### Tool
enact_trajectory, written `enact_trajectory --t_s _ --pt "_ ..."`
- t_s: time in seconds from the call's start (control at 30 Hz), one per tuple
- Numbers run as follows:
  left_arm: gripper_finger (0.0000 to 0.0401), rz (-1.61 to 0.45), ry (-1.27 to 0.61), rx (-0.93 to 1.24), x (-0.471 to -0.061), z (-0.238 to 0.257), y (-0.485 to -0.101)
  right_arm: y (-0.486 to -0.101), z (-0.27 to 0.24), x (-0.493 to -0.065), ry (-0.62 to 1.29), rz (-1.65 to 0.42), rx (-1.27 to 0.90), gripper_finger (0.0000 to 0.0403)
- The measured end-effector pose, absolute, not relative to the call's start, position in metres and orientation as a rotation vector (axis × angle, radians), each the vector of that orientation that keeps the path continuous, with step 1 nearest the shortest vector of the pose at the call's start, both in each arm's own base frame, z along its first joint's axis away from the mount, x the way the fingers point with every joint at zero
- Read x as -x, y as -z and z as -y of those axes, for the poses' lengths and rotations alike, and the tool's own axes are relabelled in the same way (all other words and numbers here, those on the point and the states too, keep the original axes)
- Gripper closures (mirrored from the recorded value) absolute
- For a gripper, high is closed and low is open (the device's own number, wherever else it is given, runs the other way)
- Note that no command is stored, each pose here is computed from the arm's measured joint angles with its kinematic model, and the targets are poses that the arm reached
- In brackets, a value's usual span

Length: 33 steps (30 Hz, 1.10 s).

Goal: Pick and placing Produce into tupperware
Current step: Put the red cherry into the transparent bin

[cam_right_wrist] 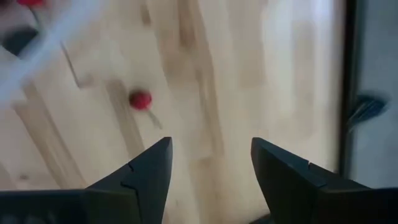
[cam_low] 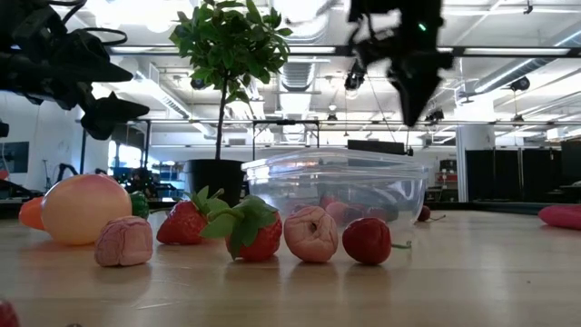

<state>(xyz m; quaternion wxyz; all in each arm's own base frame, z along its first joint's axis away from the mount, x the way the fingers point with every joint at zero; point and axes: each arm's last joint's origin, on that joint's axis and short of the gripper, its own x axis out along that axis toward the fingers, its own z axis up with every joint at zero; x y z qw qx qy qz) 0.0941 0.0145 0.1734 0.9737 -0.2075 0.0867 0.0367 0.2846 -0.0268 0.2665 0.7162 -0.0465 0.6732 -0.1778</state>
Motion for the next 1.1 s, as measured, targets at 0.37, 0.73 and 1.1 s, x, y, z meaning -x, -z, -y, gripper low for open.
enact_trajectory --t_s 0.37,0.73,1.1 --pt "0.0108 -0.175 -0.074 0.419 -0.094 -0.015 -0.173 -0.22 0.012 -0.266 0.324 -1.295 0.052 0.0195" --pt "0.0108 -0.175 -0.074 0.419 -0.094 -0.015 -0.173 -0.175 0.013 -0.259 0.256 -1.242 0.077 0.0195" --pt "0.0108 -0.175 -0.074 0.419 -0.094 -0.015 -0.173 -0.155 0.013 -0.252 0.262 -1.208 0.065 0.0195"
